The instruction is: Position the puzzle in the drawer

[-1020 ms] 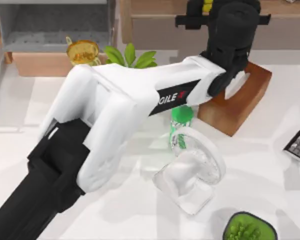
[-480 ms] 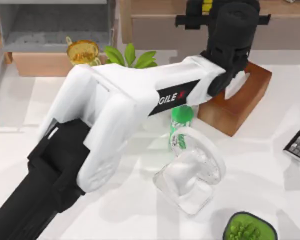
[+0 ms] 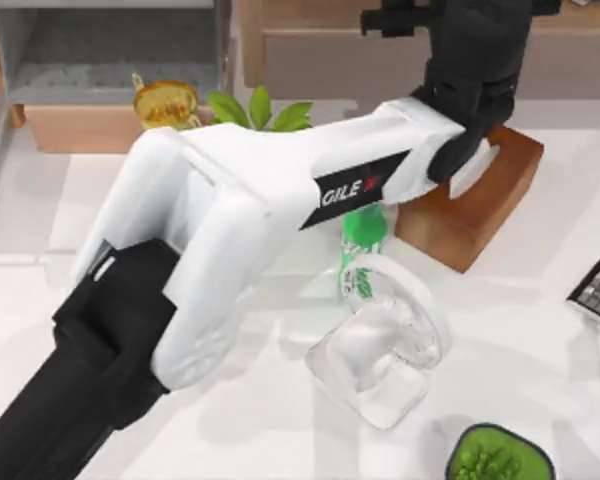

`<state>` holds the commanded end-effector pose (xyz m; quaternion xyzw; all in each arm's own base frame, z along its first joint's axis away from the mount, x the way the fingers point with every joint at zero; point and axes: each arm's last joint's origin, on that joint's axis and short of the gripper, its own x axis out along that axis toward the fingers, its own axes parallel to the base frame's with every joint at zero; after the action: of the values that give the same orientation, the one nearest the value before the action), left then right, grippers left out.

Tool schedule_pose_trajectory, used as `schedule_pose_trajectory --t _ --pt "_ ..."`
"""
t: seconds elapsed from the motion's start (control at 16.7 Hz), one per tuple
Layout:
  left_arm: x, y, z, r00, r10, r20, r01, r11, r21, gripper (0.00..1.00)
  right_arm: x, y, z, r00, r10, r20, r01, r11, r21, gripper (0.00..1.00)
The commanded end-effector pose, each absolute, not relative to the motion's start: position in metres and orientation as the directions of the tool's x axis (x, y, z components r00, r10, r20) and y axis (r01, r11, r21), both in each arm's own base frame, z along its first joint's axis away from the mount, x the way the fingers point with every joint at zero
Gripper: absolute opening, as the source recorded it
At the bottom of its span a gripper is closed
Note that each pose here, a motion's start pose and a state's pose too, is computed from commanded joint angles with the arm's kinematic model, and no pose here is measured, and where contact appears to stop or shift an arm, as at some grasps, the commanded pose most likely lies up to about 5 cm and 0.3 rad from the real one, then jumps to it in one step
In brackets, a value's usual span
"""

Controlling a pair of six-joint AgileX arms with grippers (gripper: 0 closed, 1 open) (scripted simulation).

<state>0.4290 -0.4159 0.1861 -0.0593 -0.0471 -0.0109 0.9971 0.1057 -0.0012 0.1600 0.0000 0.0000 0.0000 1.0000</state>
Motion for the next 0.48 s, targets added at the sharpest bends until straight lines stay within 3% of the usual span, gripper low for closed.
schedule_pose_trajectory --t 0.24,0.36,0.48 --pt "0.418 -0.411 0.237 0.979 0.049 0.199 0.009 0.959 -0.282 0.00 0.106 -0.001 0.160 1.000 0.000 0.000 0.000 1.000 0.000 1.00" --pt "0.421 -0.406 0.230 0.982 0.064 0.176 -0.018 0.968 -0.248 0.00 0.106 -0.001 0.160 1.000 0.000 0.000 0.000 1.000 0.000 1.00" --pt "0.424 -0.405 0.201 0.993 0.045 0.107 -0.030 0.990 -0.141 0.00 0.106 -0.001 0.160 1.000 0.000 0.000 0.000 1.000 0.000 1.00"
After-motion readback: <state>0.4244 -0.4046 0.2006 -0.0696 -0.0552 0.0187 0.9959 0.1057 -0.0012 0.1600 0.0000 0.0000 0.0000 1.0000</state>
